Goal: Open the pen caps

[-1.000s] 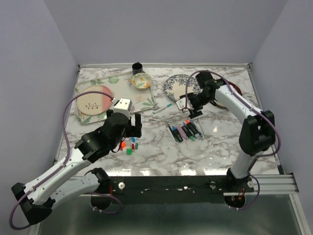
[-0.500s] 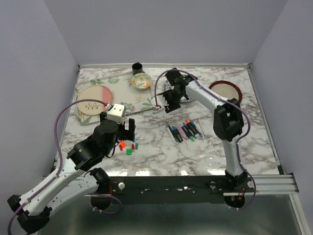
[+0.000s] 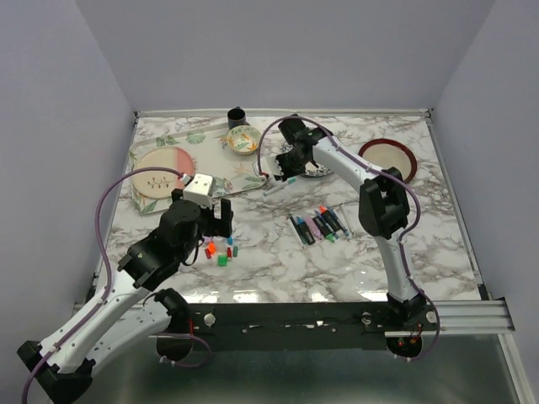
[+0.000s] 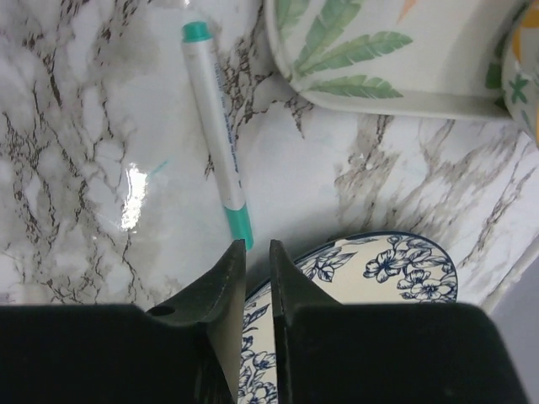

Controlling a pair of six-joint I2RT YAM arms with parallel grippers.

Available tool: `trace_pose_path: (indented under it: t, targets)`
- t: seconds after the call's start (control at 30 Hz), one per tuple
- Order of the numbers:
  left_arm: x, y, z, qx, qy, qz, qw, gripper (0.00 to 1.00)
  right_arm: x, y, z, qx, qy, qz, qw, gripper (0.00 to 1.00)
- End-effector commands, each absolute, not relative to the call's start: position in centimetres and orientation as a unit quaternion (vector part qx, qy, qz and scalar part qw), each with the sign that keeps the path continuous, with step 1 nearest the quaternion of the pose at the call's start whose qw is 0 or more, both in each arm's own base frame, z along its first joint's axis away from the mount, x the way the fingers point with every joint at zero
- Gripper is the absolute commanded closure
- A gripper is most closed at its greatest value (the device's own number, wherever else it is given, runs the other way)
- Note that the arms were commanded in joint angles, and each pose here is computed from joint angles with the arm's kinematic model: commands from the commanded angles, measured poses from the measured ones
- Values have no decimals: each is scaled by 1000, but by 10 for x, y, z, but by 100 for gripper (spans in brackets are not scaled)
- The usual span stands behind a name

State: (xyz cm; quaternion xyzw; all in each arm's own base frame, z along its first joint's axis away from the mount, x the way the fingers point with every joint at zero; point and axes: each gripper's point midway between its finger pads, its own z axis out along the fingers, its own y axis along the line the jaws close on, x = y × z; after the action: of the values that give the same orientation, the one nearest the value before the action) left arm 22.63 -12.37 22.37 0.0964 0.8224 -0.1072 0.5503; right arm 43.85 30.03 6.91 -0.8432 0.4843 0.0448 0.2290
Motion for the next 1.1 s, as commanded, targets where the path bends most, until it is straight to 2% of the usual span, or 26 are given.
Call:
trace_pose_path:
  t: [0.0,0.13,0.17,0.2,0.27,0.33,0.4,0.43,0.47,0.5,0.53,0.6,0.7,0.73,0.87,1.0,1.07]
  targets:
    - [231,-138,212,121,830,-130,528,1,439,321,114,-770,563,82,290,79]
    - [235,-149,200,136,841,-151,502,1,434,321,161,-645,674,132,334,83]
    - [234,-155,198,146,842,-168,491,1,423,322,167,-596,712,175,327,90]
    - [236,-159,191,154,848,-172,477,1,412,319,184,-577,719,201,330,91]
    - [236,-169,186,171,851,-193,458,1,382,311,186,-531,744,285,288,95]
    - [242,-179,181,179,856,-211,437,1,366,292,211,-494,746,340,289,96]
    - [247,-192,177,190,859,-228,418,2,333,284,213,-456,736,432,253,95]
    - [250,-196,176,193,860,-229,413,4,332,269,232,-445,724,444,285,95]
    - [253,-198,173,198,864,-225,405,5,322,266,242,-430,712,477,285,94]
    - [264,-204,172,202,870,-214,397,6,312,257,228,-414,720,487,271,93]
    - [265,-208,168,220,871,-204,388,8,310,245,244,-412,712,484,299,91]
    - [279,-222,163,240,876,-194,371,10,296,234,243,-403,708,495,302,84]
    - [296,-244,149,292,873,-176,349,18,295,215,265,-395,699,476,359,75]
    - [297,-251,144,312,870,-174,338,23,300,204,265,-383,701,472,374,75]
    - [320,-273,126,407,851,-119,309,28,293,186,286,-367,684,491,394,74]
    - [362,-290,113,434,851,-80,283,35,287,177,292,-363,676,499,403,74]
    - [368,-289,105,437,860,-72,255,45,285,174,297,-362,672,502,407,74]
